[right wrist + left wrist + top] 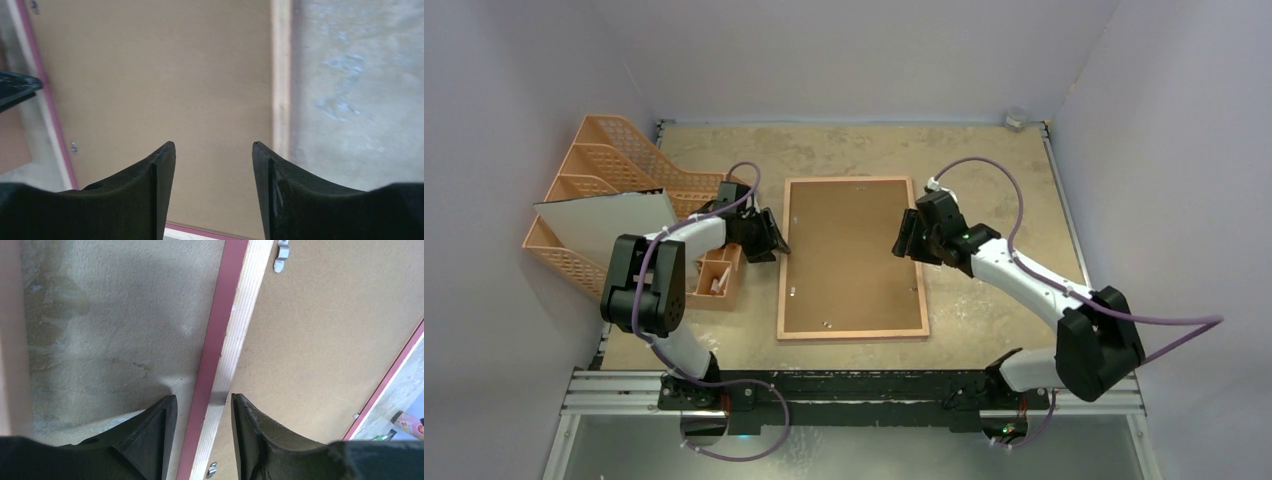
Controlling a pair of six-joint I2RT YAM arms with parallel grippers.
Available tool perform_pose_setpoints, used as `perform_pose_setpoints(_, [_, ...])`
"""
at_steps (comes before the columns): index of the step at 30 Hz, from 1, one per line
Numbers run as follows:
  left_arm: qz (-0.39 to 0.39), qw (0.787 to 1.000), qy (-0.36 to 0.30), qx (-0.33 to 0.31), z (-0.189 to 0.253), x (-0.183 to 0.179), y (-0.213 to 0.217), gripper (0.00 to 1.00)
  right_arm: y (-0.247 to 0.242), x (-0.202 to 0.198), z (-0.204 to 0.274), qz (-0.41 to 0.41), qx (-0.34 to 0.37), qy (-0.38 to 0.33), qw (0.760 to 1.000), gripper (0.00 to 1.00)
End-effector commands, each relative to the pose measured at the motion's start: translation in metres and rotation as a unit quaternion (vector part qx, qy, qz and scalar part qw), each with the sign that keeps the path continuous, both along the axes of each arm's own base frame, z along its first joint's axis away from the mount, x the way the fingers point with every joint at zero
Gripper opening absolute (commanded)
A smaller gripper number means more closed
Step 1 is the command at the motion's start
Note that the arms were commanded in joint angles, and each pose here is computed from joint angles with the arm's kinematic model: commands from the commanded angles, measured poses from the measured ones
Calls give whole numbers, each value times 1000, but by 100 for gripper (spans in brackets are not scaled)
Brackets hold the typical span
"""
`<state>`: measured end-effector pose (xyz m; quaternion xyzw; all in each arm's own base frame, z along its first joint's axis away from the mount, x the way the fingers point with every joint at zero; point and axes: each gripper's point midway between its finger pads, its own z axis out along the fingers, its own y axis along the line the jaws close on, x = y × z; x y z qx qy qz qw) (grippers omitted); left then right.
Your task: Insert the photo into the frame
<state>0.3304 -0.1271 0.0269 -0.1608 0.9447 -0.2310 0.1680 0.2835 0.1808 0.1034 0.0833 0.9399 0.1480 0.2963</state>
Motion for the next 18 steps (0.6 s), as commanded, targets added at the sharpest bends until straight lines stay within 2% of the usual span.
perform_pose_setpoints(1, [-22, 999, 33, 1, -14, -27, 1, 43, 48, 21, 19, 45, 93, -28, 994, 58])
perform_pose_setpoints(6, [-37, 995, 30, -85, -11, -31, -27, 29, 86, 38, 17, 84, 149, -14, 985, 57])
perform_pose_setpoints(9, [-35, 988, 17, -147, -4, -26, -50, 27, 107, 42, 13, 117, 168, -2, 979, 56])
perform_pose_setpoints(12, [-49, 986, -2, -161, 2, -16, -72, 27, 124, 34, 11, 158, 200, 4, 967, 56])
perform_pose_setpoints(15, [-71, 984, -24, -162, 7, -4, -96, 27, 126, 23, -3, 175, 203, 31, 963, 53])
perform_pose_setpoints(18, [-89, 982, -33, -164, 5, 2, -116, 27, 123, 11, -22, 191, 192, 62, 961, 42])
